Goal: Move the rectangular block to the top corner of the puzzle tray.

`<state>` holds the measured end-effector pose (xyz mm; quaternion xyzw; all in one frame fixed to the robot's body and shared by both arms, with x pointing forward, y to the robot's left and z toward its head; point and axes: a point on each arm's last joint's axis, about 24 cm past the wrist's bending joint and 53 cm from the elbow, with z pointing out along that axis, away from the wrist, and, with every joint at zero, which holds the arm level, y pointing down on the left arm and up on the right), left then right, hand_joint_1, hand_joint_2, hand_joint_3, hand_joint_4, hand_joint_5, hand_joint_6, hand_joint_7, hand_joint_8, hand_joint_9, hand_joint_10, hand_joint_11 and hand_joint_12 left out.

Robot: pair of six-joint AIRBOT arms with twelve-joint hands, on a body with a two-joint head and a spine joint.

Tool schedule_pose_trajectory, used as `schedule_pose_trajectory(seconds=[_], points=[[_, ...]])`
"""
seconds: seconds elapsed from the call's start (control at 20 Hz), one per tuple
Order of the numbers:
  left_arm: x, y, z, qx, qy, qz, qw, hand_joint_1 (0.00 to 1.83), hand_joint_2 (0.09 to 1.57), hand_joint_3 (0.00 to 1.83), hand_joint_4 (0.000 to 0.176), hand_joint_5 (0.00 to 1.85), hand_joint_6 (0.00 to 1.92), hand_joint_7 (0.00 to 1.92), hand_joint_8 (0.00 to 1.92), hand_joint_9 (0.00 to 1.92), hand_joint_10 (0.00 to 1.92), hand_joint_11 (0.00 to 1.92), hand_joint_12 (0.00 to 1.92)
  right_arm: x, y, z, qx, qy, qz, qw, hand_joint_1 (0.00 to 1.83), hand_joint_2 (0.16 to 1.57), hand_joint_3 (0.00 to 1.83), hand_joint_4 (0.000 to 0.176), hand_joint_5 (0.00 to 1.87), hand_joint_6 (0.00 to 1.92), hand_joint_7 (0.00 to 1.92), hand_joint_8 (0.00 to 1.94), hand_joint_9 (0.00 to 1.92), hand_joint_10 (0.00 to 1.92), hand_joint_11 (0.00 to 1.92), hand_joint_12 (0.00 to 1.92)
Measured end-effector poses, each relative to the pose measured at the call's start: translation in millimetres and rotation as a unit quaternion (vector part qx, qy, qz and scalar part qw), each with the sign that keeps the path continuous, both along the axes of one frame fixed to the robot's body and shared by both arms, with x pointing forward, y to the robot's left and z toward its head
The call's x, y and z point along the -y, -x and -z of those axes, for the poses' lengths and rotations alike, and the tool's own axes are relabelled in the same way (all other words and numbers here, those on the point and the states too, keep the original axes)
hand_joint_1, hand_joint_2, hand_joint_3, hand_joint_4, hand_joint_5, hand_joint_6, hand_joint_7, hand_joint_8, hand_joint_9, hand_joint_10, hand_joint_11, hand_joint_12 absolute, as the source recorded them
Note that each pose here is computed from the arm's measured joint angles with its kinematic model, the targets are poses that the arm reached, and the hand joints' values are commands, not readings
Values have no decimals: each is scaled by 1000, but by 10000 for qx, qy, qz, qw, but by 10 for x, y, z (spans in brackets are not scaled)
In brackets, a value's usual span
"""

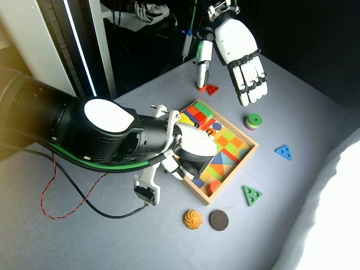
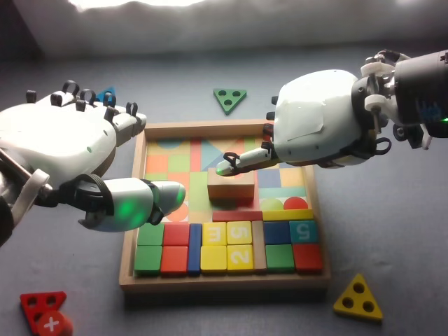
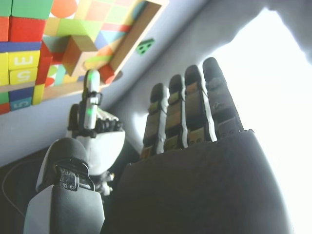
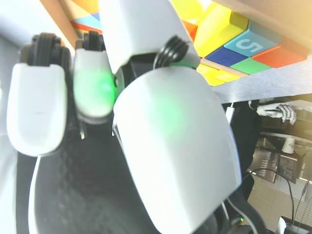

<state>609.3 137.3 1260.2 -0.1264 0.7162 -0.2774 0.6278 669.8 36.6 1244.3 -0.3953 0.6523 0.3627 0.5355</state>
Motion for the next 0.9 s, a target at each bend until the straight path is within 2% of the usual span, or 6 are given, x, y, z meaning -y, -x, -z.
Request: schedule_pose_trajectory(seconds=[0.15, 0.25, 0.3, 0.45, 0.55, 0.9], points=[[-2, 0, 6, -16, 10, -4, 10000, 0, 1153, 0, 0, 170, 2, 141, 2, 117, 1, 0, 342, 3, 0, 41, 108, 143, -21, 9998, 1829, 1186, 0, 0, 28, 6, 1194, 1941, 1400, 1921, 1581, 1921], [-2, 0, 7, -18, 12, -5, 10000, 0, 1162, 1, 0, 210, 5, 177, 6, 149, 6, 0, 418, -2, 6, 48, 120, 164, -36, 9998, 1831, 1191, 0, 0, 21, 1, 1243, 1941, 1428, 1921, 1618, 1921], [-3, -1, 4, -17, 18, -7, 10000, 0, 1163, 1, 0, 182, 4, 149, 4, 120, 5, 0, 351, -3, 9, 48, 117, 164, -43, 9998, 1831, 1179, 0, 0, 42, 8, 1279, 1941, 1450, 1921, 1639, 1921], [-4, -1, 7, -26, 22, -10, 10000, 0, 1168, 1, 0, 176, 0, 182, 2, 170, 7, 0, 420, -11, 12, 49, 118, 165, -51, 9998, 1812, 1186, 0, 0, 20, 3, 1250, 1941, 1433, 1921, 1635, 1921], [-2, 0, 8, -28, 23, -6, 10000, 0, 1169, 0, 0, 116, 1, 112, 2, 94, 2, 0, 209, -44, 23, 51, 119, 165, -80, 9998, 1807, 1212, 0, 0, 45, 11, 1147, 1941, 1369, 1921, 1530, 1921], [-4, -1, 11, -35, 28, -12, 10000, 0, 1146, 0, 0, 80, 1, 98, 2, 77, 2, 0, 110, -95, 37, 128, 65, 210, -126, 9997, 1831, 1226, 0, 0, 45, 3, 1291, 1941, 1462, 1921, 1654, 1921]])
